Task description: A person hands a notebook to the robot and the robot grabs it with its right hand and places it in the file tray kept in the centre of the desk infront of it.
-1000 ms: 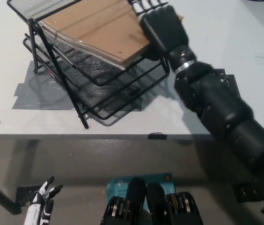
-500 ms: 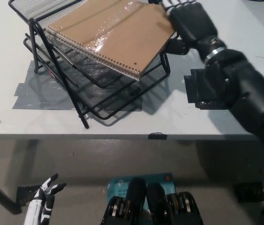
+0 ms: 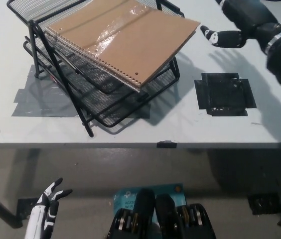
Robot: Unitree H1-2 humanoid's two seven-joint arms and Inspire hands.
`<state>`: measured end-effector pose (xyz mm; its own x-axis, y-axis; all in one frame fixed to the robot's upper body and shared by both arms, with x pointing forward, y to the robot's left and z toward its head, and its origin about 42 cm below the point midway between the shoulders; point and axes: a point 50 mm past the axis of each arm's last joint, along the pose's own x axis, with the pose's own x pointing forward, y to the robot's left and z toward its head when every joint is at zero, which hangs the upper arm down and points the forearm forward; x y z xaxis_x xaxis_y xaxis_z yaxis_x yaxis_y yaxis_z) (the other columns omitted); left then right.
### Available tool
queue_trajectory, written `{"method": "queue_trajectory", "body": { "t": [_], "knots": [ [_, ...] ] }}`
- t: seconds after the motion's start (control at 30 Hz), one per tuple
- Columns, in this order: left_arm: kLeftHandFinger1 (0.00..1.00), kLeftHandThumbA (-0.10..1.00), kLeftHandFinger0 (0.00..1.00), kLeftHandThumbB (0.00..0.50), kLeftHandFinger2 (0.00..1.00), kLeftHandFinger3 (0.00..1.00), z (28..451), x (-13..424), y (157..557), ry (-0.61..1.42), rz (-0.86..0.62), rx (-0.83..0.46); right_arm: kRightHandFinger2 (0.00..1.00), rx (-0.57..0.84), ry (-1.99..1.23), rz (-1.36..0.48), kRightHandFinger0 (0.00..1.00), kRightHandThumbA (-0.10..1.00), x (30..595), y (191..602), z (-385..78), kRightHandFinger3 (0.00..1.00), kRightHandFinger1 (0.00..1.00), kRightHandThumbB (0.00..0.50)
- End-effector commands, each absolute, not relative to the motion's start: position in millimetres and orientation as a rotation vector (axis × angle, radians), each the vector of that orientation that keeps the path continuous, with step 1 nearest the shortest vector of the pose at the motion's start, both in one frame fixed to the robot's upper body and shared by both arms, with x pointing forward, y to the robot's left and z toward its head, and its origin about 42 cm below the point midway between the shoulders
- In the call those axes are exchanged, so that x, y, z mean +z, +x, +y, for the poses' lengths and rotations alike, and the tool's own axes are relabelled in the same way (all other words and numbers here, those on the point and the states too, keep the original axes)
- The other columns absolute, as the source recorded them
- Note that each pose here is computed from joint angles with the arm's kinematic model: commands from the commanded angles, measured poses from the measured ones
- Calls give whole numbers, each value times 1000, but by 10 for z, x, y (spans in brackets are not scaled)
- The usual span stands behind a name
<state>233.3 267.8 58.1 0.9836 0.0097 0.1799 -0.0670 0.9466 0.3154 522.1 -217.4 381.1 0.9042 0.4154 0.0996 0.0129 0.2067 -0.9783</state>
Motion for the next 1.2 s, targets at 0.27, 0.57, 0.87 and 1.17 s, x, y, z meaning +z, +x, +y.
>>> {"method": "queue_trajectory", "body": {
  "t": [0.27, 0.57, 0.87, 1.17],
  "knots": [
    [809, 1000, 885, 320, 785, 904, 2725, 892, 2591, 336, -322, 9, 1000, 596, -1184, -676, 1000, 1000, 5937, 2400, -2992, 1000, 1000, 500],
    [924, 1000, 876, 348, 1000, 1000, 2666, 814, 2563, 272, -292, -8, 1000, 435, -529, -937, 1000, 1000, 4071, 2045, -2832, 1000, 1000, 457],
    [1000, 1000, 1000, 417, 1000, 1000, 2649, 709, 2434, 313, -249, -74, 1000, 350, -147, -502, 1000, 1000, 2617, 1923, -2411, 1000, 1000, 493],
    [1000, 1000, 1000, 450, 1000, 1000, 2609, 605, 2321, 303, -204, -135, 1000, 308, 38, -186, 1000, 1000, 1487, 2097, -2093, 1000, 1000, 446]
  ]
}}
